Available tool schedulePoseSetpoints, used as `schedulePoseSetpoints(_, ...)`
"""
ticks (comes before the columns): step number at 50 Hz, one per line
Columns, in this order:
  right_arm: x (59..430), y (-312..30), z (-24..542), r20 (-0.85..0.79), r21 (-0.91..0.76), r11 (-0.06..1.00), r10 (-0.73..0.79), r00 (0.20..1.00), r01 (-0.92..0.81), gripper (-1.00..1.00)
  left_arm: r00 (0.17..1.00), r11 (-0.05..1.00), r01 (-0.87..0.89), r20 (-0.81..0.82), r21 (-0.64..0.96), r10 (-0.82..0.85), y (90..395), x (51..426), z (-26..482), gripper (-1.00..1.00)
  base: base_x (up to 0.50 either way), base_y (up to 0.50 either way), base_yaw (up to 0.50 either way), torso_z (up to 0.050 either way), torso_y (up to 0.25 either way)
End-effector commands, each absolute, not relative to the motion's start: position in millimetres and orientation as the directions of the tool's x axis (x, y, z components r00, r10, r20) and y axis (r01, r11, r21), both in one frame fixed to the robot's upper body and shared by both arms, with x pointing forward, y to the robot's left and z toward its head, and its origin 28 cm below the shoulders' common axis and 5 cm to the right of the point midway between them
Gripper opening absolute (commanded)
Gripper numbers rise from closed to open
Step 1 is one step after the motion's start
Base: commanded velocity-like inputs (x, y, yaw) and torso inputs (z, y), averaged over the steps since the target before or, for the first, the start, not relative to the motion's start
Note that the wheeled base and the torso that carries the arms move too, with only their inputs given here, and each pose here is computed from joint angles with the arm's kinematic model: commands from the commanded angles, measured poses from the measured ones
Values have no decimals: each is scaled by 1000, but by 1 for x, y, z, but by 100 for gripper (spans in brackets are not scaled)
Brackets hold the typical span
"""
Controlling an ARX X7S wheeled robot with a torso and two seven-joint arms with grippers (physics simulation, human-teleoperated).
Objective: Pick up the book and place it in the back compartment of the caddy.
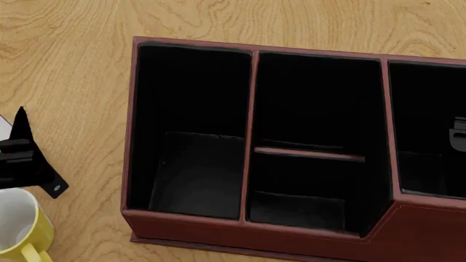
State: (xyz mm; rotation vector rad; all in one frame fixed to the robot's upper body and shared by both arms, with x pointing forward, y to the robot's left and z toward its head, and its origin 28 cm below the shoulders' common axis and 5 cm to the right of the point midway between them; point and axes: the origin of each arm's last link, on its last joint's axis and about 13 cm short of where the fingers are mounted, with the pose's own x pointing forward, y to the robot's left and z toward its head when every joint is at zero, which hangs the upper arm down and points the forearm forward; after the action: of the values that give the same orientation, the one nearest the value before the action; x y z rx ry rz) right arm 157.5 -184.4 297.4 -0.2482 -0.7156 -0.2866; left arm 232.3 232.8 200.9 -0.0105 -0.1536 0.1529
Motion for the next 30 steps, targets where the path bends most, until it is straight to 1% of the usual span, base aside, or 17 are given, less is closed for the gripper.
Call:
schedulePoseSetpoints(1,158,-185,296,672,-122,933,-173,720,337,100,962,964,-251,86,-85,258,231,230,205,100,0,0,0,0,0)
schedulePoseSetpoints(4,159,-184,295,671,-122,934,-172,722,336,100,963,957,-256,48,-139,265,232,231,206,100,0,0,0,0,0)
schedulePoseSetpoints(11,159,-184,295,670,-121,935,-171,722,334,100,957,947,-279,41,-158,288,231,230,210,100,0,0,0,0,0)
schedulePoseSetpoints(14,159,-184,295,670,-120,935,-171,723,333,100,954,942,-298,-1,-157,301,230,230,209,100,0,0,0,0,0)
schedulePoseSetpoints(18,159,-184,295,670,-120,935,-171,722,333,100,947,927,-321,-47,-193,318,231,232,208,100,0,0,0,0,0)
schedulePoseSetpoints(30,159,-186,292,669,-114,937,-174,723,331,100,949,933,-309,-125,-185,289,230,241,205,100,0,0,0,0,0)
